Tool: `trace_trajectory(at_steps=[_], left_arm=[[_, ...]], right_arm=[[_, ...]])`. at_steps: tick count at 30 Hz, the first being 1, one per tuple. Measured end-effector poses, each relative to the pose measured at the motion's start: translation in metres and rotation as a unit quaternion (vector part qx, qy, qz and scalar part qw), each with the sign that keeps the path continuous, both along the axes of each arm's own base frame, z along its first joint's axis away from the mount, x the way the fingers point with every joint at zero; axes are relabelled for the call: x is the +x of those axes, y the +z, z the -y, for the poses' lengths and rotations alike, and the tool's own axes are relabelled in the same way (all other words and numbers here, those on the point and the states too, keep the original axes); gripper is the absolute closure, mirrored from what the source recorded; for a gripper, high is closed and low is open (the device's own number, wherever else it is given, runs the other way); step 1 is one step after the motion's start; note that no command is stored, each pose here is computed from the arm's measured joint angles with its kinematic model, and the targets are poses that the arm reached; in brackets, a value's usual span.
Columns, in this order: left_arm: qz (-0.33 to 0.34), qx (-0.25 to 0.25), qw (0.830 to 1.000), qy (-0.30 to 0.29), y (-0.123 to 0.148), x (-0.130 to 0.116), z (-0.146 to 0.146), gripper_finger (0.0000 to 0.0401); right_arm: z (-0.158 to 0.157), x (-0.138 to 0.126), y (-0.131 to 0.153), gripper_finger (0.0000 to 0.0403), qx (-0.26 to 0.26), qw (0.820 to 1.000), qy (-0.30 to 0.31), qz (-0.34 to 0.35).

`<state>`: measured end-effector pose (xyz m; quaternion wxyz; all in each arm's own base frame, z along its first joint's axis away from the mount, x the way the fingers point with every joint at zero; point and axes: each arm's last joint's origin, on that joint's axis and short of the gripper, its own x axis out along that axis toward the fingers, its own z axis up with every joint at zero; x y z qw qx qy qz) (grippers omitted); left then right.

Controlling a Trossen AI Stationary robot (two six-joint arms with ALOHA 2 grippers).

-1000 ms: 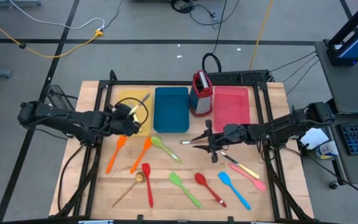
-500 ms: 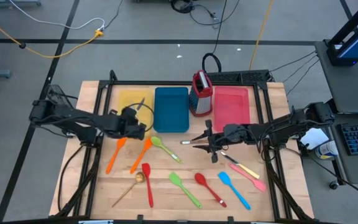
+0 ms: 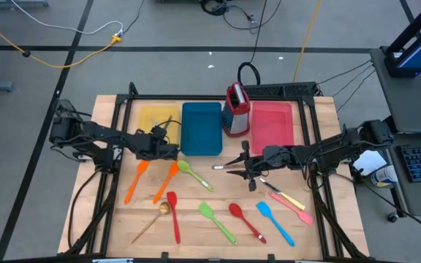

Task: Pick & Place Kitchen Items
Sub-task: Put the left yellow table knife into the yellow bin, then put the yellow table knife into the yellow bin

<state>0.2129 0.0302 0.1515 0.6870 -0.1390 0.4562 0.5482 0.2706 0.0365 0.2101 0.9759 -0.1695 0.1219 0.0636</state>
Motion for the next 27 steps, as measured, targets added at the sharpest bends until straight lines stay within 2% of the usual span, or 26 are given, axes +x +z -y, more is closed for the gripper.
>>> trace_trajectory(at_steps=[5, 15, 23, 27], left_arm=[[-0.012, -0.003, 1.0, -0.015, 0.0, 0.0, -0.001, 0.0301], [-0.013, -0.007, 1.0, -0.018, 0.0, 0.001, -0.008, 0.0223], [-0.013, -0.005, 0.999, -0.037, 0.003, 0.002, -0.008, 0.0217], [0.008, -0.012, 0.999, -0.053, 0.012, 0.001, -0.005, 0.0217]], right_arm=[[0.0, 0.0, 0.0, 0.0283, 0.0, 1.0, 0.0, 0.0], [0.0, 0.0, 0.0, 0.0282, 0.0, 1.0, 0.0, 0.0], [0.0, 0.0, 0.0, 0.0284, 0.0, 1.0, 0.0, 0.0], [0.0, 0.0, 0.0, 0.0286, 0.0, 1.0, 0.0, 0.0]])
